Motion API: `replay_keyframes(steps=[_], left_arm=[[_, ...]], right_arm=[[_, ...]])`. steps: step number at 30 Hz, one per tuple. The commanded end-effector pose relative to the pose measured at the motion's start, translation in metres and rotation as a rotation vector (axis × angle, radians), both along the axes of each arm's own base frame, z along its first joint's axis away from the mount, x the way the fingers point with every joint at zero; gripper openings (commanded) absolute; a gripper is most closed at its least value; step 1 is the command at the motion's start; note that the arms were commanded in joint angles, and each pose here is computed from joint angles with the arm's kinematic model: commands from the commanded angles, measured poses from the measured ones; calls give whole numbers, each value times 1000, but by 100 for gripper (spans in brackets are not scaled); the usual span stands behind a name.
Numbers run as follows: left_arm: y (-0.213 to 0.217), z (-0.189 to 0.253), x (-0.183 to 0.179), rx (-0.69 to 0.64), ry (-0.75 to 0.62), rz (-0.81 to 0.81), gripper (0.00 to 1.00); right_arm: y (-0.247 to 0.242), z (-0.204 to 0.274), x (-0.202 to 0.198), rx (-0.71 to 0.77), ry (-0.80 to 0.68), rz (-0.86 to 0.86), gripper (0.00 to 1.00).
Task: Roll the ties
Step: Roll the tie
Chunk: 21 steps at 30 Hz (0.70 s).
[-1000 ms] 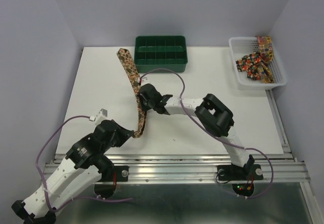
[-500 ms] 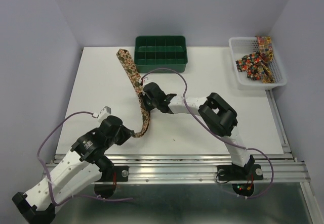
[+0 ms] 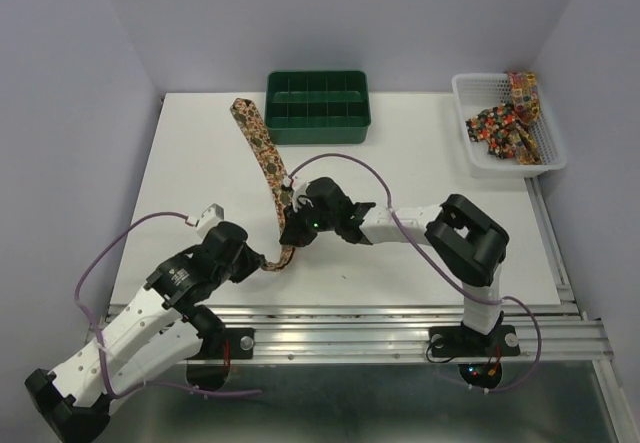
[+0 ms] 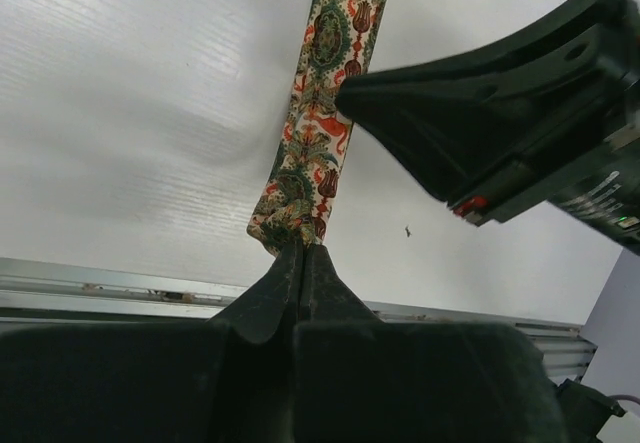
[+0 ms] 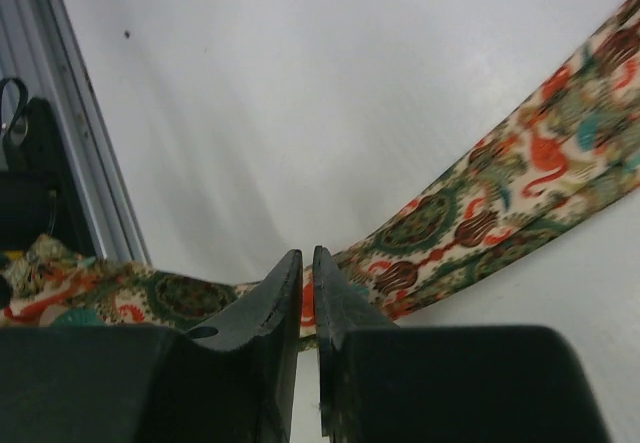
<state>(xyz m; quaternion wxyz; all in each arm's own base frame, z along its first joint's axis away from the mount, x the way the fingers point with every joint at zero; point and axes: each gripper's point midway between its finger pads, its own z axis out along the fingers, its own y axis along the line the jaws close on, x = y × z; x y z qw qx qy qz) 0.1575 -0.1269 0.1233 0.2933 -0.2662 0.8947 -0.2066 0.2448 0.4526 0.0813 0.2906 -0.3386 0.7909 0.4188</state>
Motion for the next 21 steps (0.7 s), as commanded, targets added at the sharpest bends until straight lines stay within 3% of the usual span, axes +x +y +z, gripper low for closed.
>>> replay_keyframes(steps=[1,21], left_arm=[[-12,17,11,-18,-63,-46,0],[-41,-1,42,75,-39,-116,0]], right_arm=[[11,12,-34,114,41,128,15],[-19,-25,-79,154,215,151,13]])
